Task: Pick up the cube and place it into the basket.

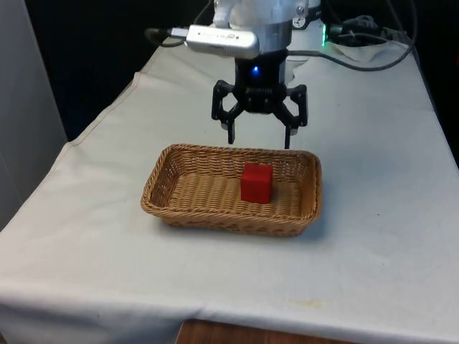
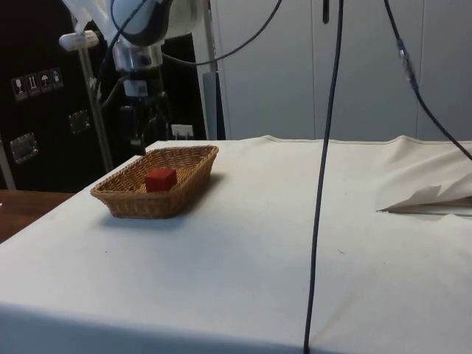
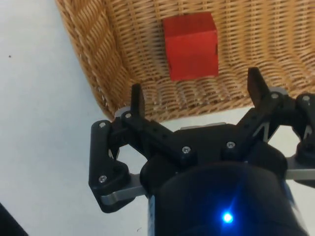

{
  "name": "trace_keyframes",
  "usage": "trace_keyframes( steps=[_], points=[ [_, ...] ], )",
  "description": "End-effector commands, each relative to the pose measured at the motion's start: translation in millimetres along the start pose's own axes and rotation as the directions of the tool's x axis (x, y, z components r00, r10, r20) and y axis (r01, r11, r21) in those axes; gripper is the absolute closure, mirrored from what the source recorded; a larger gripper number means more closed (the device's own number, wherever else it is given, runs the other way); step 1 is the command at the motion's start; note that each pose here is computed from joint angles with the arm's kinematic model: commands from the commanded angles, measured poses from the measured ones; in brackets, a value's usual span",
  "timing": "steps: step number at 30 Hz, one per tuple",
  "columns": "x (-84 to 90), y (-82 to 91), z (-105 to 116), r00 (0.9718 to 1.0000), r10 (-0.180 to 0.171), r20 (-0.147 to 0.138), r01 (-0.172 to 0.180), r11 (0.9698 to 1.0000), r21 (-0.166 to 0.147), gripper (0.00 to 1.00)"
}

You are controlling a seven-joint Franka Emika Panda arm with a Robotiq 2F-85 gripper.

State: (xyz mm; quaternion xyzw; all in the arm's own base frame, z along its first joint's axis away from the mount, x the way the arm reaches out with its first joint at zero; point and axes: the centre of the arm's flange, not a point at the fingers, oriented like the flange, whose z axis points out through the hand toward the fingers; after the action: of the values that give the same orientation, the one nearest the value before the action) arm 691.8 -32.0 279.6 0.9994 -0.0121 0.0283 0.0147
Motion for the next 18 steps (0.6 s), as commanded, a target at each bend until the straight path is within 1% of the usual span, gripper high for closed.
trace_keyframes(
  steps=[1,2,3,4,11,12,14,18],
  points=[
    [-3.0,0.0,-5.8,1.0000,-0.005,-0.001,0.005,1.0000,-0.004,0.00],
    [-4.6,0.4,-9.2,1.0000,-0.005,0.000,0.005,1.0000,-0.003,0.00],
    [-2.6,0.1,-6.3,1.0000,-0.003,-0.002,0.003,1.0000,0.002,0.00],
    [-6.0,0.8,-12.7,1.0000,-0.007,-0.001,0.007,1.0000,-0.001,0.00],
    [-18.7,1.9,-40.7,0.9998,-0.018,0.001,0.018,0.9998,0.011,0.00],
    [-15.8,1.9,-35.0,0.9999,-0.013,0.001,0.013,0.9998,0.013,0.00],
    [-23.2,2.1,-52.1,0.9997,-0.023,0.000,0.023,0.9996,0.016,0.00],
    [-29.1,3.2,-64.8,0.9996,-0.029,0.001,0.029,0.9993,0.024,0.00]
  ],
)
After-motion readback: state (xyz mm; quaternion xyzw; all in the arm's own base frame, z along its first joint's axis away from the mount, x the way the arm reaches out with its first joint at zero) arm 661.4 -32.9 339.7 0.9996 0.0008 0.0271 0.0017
